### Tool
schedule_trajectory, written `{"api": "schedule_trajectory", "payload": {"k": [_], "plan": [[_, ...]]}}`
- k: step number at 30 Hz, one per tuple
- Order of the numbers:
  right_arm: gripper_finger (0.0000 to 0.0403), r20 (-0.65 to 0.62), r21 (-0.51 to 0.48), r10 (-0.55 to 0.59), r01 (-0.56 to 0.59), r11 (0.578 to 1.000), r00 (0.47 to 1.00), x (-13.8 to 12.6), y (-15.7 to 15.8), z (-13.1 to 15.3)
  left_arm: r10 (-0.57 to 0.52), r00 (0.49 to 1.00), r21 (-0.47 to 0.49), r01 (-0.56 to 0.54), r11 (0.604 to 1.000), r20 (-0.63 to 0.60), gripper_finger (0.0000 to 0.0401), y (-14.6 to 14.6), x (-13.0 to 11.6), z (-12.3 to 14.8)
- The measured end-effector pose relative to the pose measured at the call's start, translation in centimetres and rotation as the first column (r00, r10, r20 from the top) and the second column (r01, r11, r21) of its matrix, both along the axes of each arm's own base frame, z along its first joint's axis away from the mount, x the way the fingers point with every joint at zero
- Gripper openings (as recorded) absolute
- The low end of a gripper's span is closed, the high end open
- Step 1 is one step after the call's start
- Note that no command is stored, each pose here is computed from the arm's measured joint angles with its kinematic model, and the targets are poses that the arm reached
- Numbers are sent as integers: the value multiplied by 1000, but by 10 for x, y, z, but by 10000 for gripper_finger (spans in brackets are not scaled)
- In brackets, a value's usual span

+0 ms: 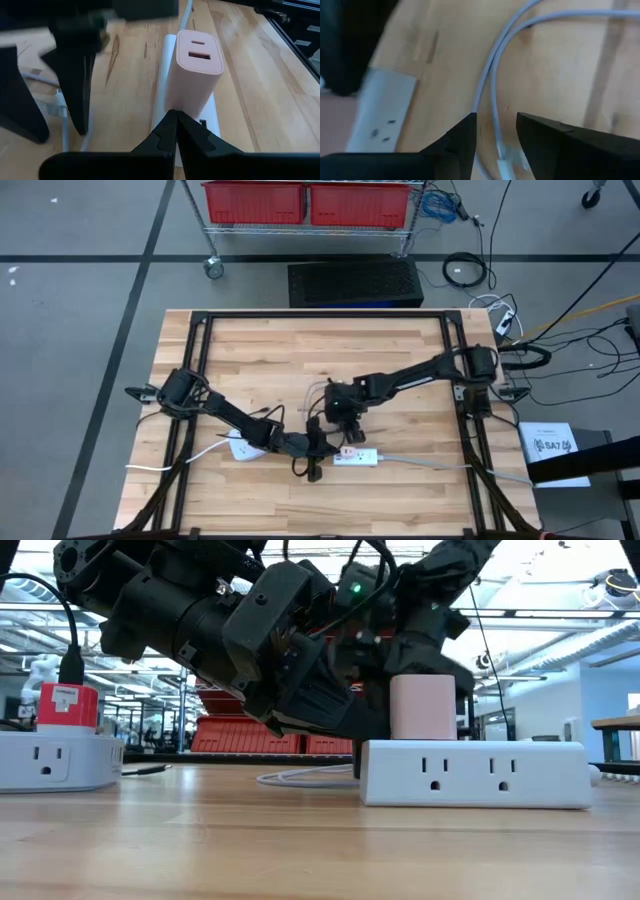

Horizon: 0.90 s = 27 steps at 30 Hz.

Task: Insert USB
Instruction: Insert the pink charger cable into the pink charger adapter on the right white outlet extension

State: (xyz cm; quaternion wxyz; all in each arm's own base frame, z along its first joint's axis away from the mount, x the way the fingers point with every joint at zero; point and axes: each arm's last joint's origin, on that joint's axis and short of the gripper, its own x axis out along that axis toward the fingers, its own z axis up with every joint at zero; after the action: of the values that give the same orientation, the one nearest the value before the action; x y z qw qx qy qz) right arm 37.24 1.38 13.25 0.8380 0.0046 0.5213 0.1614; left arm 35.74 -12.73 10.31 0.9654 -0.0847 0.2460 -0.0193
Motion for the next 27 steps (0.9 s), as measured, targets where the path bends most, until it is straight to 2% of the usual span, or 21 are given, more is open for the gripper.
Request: {"api": "schedule_trajectory", "payload": {"k": [6,11,17,24,27], "plan": [[98,-53,28,3,-1,1000,999,7,-1,-17,2,1000,-3,-2,1000,-1,21,0,0,0],[21,-41,6,0,0,1000,999,8,-2,-15,1,1000,-2,-1,1000,-1,21,0,0,0],[4,22,-15,-6,6,1000,1000,7,0,15,-2,1000,4,2,1000,-1,21,0,0,0],[1,158,-118,-55,74,990,986,-8,7,75,-10,1000,20,10,1000,1,21,0,0,0],[1,254,-105,-55,84,991,966,-18,17,105,-10,1000,20,10,1000,1,21,0,0,0]]}}
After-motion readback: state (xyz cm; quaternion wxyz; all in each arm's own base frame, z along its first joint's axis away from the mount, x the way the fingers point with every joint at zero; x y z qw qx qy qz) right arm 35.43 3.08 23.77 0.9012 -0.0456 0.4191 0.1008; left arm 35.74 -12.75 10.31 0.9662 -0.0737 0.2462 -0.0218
